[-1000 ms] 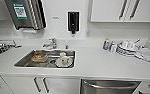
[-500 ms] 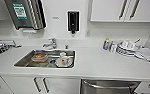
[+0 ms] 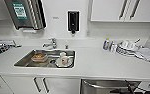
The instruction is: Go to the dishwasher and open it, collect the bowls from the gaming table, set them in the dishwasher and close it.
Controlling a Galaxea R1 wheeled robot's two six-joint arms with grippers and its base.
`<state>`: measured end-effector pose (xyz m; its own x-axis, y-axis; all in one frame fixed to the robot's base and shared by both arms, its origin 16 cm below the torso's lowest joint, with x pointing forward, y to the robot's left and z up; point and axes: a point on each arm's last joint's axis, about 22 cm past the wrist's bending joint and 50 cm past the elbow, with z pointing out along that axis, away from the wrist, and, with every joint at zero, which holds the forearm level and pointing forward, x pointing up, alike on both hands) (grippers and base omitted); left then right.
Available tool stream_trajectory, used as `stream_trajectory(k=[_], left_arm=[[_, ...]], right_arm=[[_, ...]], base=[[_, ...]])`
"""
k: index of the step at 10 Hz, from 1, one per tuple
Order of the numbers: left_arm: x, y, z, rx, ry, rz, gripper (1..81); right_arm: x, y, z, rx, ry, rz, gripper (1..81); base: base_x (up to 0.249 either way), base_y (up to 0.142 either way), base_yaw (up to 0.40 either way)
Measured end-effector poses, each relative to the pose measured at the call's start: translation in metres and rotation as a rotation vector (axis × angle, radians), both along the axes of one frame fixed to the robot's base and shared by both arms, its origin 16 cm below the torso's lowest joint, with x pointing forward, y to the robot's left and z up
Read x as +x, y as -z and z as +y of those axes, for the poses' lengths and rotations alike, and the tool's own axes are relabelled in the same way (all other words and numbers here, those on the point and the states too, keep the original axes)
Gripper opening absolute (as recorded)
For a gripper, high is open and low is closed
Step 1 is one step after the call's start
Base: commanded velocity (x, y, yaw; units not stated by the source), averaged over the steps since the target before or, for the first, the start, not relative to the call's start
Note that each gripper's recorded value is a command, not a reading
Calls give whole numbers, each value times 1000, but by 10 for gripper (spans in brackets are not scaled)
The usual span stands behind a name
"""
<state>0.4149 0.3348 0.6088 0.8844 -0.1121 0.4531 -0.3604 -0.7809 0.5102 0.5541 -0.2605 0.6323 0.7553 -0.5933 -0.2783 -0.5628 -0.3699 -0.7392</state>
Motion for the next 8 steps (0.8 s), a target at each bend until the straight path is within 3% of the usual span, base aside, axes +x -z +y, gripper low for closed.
stream_trajectory(k=[1, 2, 5, 8], left_arm=[[0, 1, -3, -5, 3, 1, 811], [1, 4, -2, 0, 3, 3, 811], [2, 7, 0, 5, 1, 3, 811], [5, 11, 2, 11, -2, 3, 811]], right_arm=[[9, 7, -11, -3, 56, 35, 811], [19, 10, -15, -4, 86, 41, 811], [52, 11, -43, -19, 194, -16, 811], [77, 11, -74, -53, 265, -55, 811]], base=[[0, 0, 0], [0, 0, 0], [0, 0, 0], [0, 0, 0]])
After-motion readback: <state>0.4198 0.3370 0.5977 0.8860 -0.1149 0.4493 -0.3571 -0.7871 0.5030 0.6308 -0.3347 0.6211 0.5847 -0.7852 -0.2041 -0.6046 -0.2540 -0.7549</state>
